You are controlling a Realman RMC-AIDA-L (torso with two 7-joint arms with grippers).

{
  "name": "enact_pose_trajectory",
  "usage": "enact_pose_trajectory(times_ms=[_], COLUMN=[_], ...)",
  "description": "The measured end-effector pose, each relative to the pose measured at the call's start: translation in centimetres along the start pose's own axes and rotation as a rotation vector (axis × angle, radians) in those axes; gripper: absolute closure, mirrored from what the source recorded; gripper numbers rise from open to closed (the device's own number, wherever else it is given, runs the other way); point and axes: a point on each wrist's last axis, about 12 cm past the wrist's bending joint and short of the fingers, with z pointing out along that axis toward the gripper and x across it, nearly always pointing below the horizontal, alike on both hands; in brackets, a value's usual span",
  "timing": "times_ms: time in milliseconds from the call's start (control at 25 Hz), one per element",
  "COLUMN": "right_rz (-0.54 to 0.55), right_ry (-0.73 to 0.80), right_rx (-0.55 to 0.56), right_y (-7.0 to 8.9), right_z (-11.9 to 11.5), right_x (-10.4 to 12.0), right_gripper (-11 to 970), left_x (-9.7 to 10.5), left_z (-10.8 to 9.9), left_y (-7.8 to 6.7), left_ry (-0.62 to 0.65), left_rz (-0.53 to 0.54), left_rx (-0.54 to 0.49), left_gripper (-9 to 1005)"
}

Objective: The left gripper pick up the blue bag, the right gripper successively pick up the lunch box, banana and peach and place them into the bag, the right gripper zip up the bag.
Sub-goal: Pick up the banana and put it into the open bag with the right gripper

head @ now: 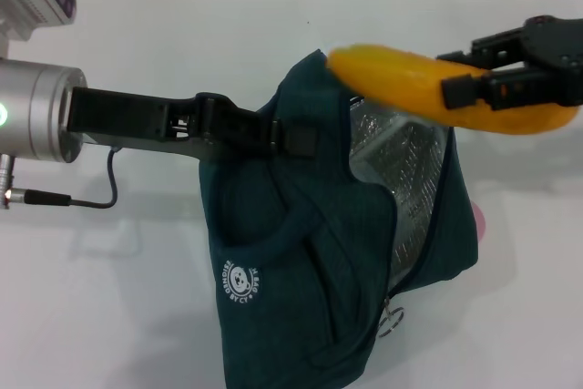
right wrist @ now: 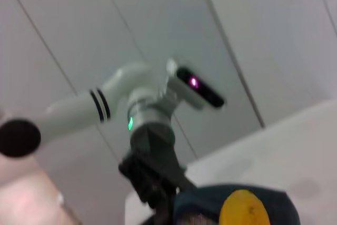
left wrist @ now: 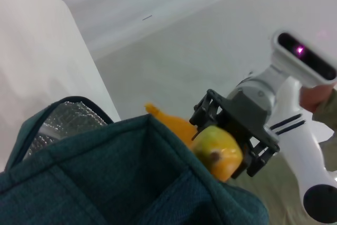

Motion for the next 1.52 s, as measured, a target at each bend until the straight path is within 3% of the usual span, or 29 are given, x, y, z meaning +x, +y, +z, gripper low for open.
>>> enact_pose_trajectory(times_ms=[200, 400, 760, 1040, 1520], right_rz=[0.042, 0.095, 0.104, 0.052, 0.022], right_ry=[0.177, 0.295, 0.419, 0.515, 0.627], right_rx=[0.021, 0.012, 0.0, -0.059, -0.089], right_y=[0.4, 0.6, 0.3, 1.1, 1.8], right_z=[-0.7, -0.4, 3.8, 8.2, 11.8], right_x=[-2.4, -3.4, -5.3, -7.5, -7.8], right_gripper=[542, 541, 541, 541, 541], left_x=[0.1, 0.1, 0.0, 0.0, 0.2], left_z=[-0.1, 0.0, 0.3, 0.5, 0.4], left_y=[0.1, 0.1, 0.0, 0.0, 0.1], left_ry=[-0.003, -0.002, 0.005, 0.009, 0.006], left_rz=[-0.003, 0.004, 0.008, 0.01, 0.008], left_rx=[-0.001, 0.0, 0.004, 0.007, 0.006], left_gripper=[942, 942, 942, 942, 942])
